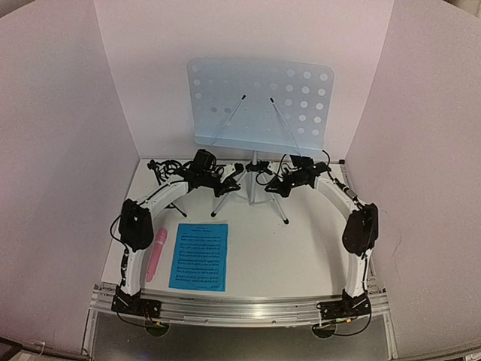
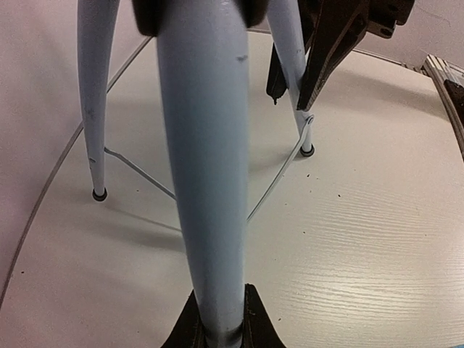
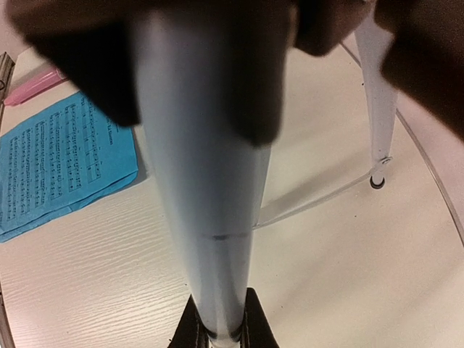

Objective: Set up the instrument practice props

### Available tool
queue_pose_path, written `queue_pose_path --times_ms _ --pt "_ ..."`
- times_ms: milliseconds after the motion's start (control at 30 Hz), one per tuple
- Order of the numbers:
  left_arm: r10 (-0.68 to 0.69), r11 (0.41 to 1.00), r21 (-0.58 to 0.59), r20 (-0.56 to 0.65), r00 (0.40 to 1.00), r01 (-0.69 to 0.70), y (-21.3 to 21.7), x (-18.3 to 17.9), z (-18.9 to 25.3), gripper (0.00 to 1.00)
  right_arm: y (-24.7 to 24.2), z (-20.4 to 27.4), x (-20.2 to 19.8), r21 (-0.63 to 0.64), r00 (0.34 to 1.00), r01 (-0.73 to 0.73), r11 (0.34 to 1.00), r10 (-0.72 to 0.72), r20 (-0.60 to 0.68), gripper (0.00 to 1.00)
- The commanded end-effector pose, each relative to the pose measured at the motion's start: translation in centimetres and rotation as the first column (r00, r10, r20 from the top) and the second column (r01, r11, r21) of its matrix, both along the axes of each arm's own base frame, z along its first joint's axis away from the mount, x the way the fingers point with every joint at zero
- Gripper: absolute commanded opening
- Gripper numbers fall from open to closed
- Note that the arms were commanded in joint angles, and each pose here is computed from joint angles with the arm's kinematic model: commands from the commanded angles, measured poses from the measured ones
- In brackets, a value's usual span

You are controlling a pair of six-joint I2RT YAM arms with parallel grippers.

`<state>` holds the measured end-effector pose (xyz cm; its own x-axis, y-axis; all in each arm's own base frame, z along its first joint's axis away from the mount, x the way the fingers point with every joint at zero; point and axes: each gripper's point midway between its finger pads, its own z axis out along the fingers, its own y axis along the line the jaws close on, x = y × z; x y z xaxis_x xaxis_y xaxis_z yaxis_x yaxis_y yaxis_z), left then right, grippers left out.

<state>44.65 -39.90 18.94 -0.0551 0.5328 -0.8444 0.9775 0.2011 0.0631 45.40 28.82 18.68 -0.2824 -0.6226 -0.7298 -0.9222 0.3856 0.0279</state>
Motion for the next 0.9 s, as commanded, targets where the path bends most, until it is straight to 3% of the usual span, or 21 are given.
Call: queue_pose_path --times_ms 0,300,467,733,867 --pt "0.17 0.974 0.136 0.11 0.979 -0.184 9.1 5.4 -1.4 0.0 -7.5 -5.5 0.5 -0.268 0.957 0.212 0.94 -0.255 -0.14 0.0" --pt "0.174 0.968 0.169 0.075 0.982 -0.184 9.4 5.4 -2.8 0.01 -5.6 -7.2 0.1 -0.197 0.934 0.205 0.959 -0.251 -0.253 0.0" --pt "0.196 0.973 0.11 0.072 0.978 -0.203 8.9 5.6 -0.9 0.33 -5.1 -7.4 0.4 -0.181 0.928 0.213 0.96 -0.256 -0.271 0.0" --pt "0.192 0.968 -0.185 0.107 0.976 -0.17 6.4 5.4 5.9 0.52 -3.7 -6.5 0.8 -0.159 0.951 0.172 0.972 -0.206 -0.23 0.0" --pt "0.142 0.968 -0.225 0.149 0.978 -0.107 4.5 4.9 7.1 0.54 -3.4 -6.6 1.1 -0.149 0.952 0.164 0.975 -0.196 -0.235 0.0"
